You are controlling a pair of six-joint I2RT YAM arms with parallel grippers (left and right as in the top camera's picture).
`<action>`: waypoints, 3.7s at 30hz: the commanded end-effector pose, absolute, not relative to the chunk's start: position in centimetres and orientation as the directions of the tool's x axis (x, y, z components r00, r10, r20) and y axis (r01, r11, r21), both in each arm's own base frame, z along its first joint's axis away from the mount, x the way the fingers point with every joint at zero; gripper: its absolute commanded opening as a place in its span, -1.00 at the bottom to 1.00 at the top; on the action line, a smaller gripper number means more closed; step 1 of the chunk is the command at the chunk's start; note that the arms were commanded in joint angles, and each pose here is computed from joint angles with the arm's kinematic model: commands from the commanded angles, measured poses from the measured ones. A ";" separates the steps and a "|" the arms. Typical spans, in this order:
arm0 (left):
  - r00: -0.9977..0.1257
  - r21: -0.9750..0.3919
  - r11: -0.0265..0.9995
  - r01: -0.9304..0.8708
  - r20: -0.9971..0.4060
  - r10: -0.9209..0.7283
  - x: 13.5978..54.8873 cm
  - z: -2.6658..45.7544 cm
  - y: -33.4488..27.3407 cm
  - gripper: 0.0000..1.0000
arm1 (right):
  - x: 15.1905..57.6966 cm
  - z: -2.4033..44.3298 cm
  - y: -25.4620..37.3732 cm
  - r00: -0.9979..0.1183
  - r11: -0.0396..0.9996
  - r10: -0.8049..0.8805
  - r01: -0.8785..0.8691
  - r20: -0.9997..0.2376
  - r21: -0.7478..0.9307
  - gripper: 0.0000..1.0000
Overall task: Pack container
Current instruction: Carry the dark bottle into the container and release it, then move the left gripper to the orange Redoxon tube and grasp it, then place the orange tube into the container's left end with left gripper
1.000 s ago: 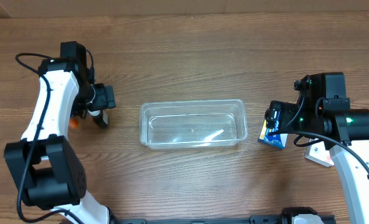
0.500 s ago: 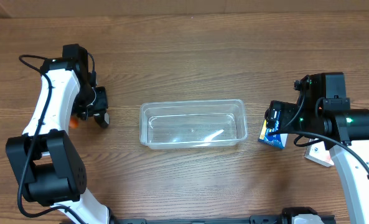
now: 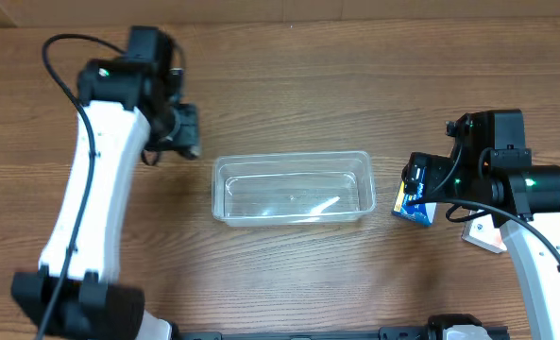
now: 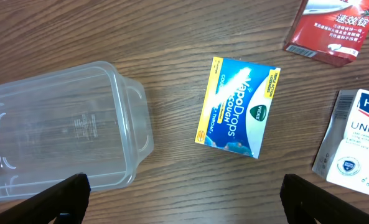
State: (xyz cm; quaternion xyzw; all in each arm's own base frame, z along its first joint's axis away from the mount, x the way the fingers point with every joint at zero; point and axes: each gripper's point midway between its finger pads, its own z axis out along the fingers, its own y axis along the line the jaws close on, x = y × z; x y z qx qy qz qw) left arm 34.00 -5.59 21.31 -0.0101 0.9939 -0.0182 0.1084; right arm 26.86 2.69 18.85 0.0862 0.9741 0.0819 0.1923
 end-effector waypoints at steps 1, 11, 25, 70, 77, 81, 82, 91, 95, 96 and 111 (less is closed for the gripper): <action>-0.972 -0.081 0.995 0.063 -0.230 0.043 31.6 23.1 -10.6 -0.92 | 27.5 20.2 2.5 -0.894 0.972 0.202 0.133 -0.401 0.194 1.00; -0.987 -0.058 0.996 0.071 -0.147 0.062 30.9 14.1 -13.3 -0.91 | 27.4 20.1 2.5 -0.894 0.972 0.202 0.133 -0.399 0.194 1.00; -0.981 0.008 0.989 -0.145 -0.134 -0.143 32.5 9.2 -12.4 -0.92 | 27.4 20.1 2.5 -0.895 0.972 0.202 0.133 -0.397 0.194 1.00; -0.809 -0.011 0.810 -0.586 -0.046 -0.585 33.5 11.6 14.0 1.00 | 27.4 20.1 2.5 -0.895 0.972 0.202 0.133 -0.397 0.194 1.00; -0.812 0.015 0.812 -0.583 0.016 -0.584 33.7 8.9 14.1 0.46 | 27.4 20.1 2.5 -0.896 0.972 0.202 0.133 -0.396 0.193 1.00; -0.812 0.015 0.812 -0.583 0.014 -0.583 33.7 8.9 14.2 -0.22 | 27.4 20.1 2.5 -0.896 0.972 0.202 0.133 -0.396 0.193 1.00; -0.812 0.022 0.812 -0.583 0.012 -0.584 33.7 8.9 14.3 -0.26 | 27.4 20.1 2.5 -0.896 0.972 0.202 0.133 -0.396 0.193 1.00; -0.813 0.022 0.813 -0.581 -0.048 -0.580 33.5 12.1 13.8 -0.92 | 27.3 20.1 2.5 -0.896 0.972 0.202 0.134 -0.396 0.193 1.00; -0.858 -0.039 0.897 -0.441 -0.275 -0.434 32.8 21.2 7.7 -0.92 | 27.0 20.8 0.1 -0.862 0.954 0.293 0.238 -0.413 0.181 1.00; -0.866 -0.069 0.922 -0.381 -0.321 -0.382 32.4 23.1 5.4 -0.92 | 26.9 21.2 -0.7 -0.847 0.944 0.327 0.273 -0.418 0.186 1.00; -0.973 -0.064 0.989 -0.135 -0.178 -0.145 25.1 17.1 -12.1 -0.92 | 26.5 21.2 -1.8 -0.826 0.919 0.392 0.331 -0.405 0.215 1.00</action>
